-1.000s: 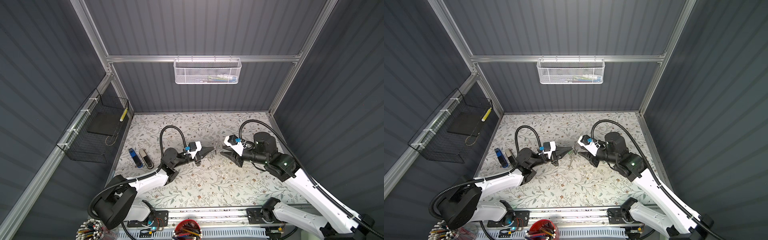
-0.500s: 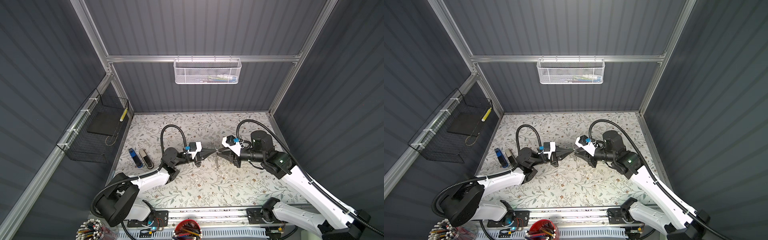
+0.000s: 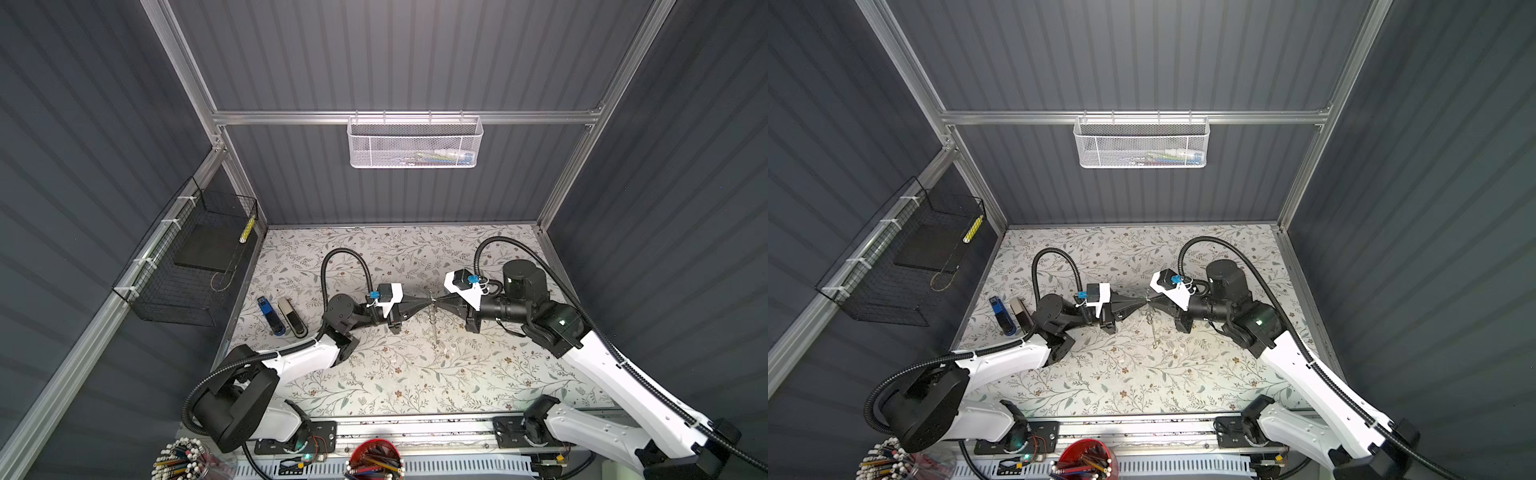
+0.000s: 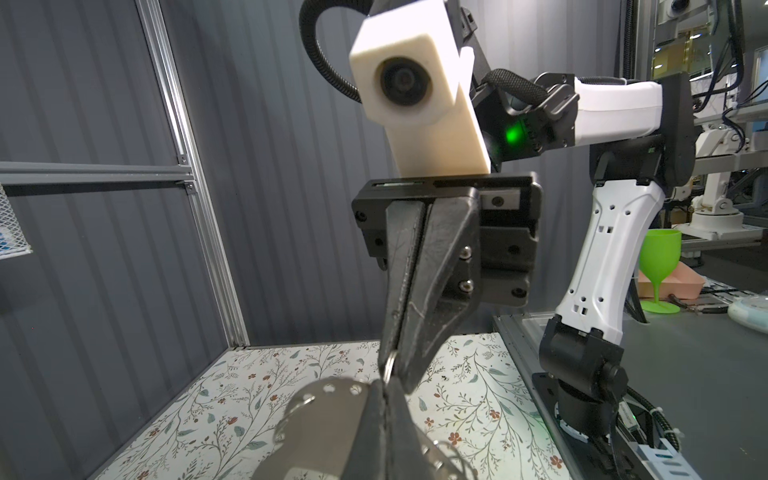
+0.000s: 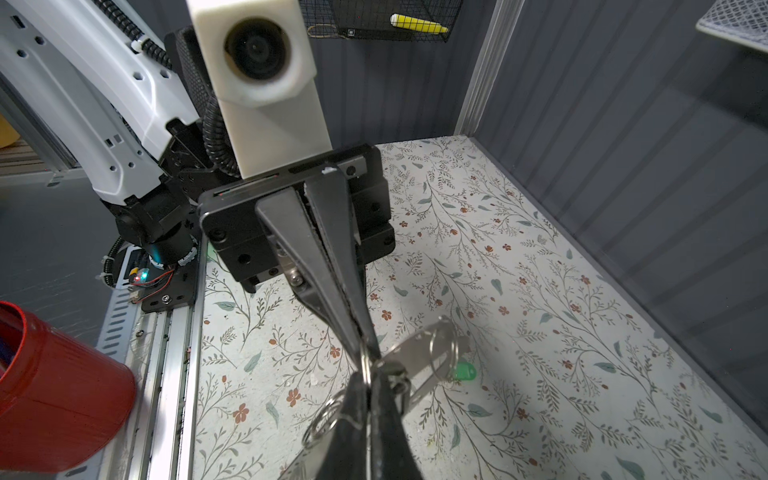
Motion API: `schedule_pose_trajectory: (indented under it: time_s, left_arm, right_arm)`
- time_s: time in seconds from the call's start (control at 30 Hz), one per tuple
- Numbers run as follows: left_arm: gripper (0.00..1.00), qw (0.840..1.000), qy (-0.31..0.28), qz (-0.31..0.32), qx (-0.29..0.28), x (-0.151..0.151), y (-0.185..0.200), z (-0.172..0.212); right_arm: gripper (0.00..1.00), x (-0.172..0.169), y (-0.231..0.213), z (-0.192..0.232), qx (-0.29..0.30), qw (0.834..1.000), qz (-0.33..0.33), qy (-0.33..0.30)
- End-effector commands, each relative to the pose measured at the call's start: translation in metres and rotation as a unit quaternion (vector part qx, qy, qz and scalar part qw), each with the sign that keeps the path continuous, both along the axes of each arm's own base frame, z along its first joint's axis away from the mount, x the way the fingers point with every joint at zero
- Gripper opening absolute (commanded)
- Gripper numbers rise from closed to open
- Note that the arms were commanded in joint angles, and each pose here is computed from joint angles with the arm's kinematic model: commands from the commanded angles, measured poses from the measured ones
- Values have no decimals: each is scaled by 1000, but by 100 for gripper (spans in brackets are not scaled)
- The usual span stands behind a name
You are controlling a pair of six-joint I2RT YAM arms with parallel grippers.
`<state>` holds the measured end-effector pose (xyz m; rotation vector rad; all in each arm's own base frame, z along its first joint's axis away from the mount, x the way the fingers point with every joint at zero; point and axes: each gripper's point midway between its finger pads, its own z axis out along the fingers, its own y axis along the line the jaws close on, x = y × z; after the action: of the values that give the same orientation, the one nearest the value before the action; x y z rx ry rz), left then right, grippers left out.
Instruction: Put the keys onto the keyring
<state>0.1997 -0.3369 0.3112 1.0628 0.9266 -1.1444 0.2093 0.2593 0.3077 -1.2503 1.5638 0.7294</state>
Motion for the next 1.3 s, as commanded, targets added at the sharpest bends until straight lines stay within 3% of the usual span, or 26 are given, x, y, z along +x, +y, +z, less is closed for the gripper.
schedule_pose_trajectory:
  time_s: [0.0, 0.03, 0.1, 0.13, 0.27, 0.37, 0.47, 0.83, 1.27]
  left_arm:
    - [0, 999, -31, -2, -24, 0, 2, 20]
    - [0, 999, -28, -2, -22, 1, 2, 19]
    - [19, 1000, -23, -1, -4, 3, 1, 15]
    - [22, 1000, -24, 2, 12, 4, 1, 12]
    - [33, 990, -54, 28, 131, 9, 0, -6]
    - [33, 979, -65, 24, 190, 7, 0, -14]
    - [33, 976, -71, 22, 204, 5, 0, -18]
    - [32, 972, -65, 0, 225, 1, -11, -25]
    - [24, 970, -64, -17, 236, -6, -17, -30]
  right_arm:
    - [0, -2, 0, -3, -3, 1000, 4, 8]
    - [0, -1, -1, -3, -5, 1000, 3, 7]
    - [0, -1, -5, -6, -21, 1000, -4, 14]
    - [0, -2, -7, -8, -33, 999, -5, 18]
    - [0, -3, -18, -19, -96, 994, -19, 55]
    - [0, -8, -25, -29, -138, 986, -17, 88]
    - [0, -5, -25, -37, -166, 979, -16, 113]
    - [0, -4, -19, -29, -168, 977, -4, 129]
    - [0, -2, -14, -31, -169, 976, 3, 136]
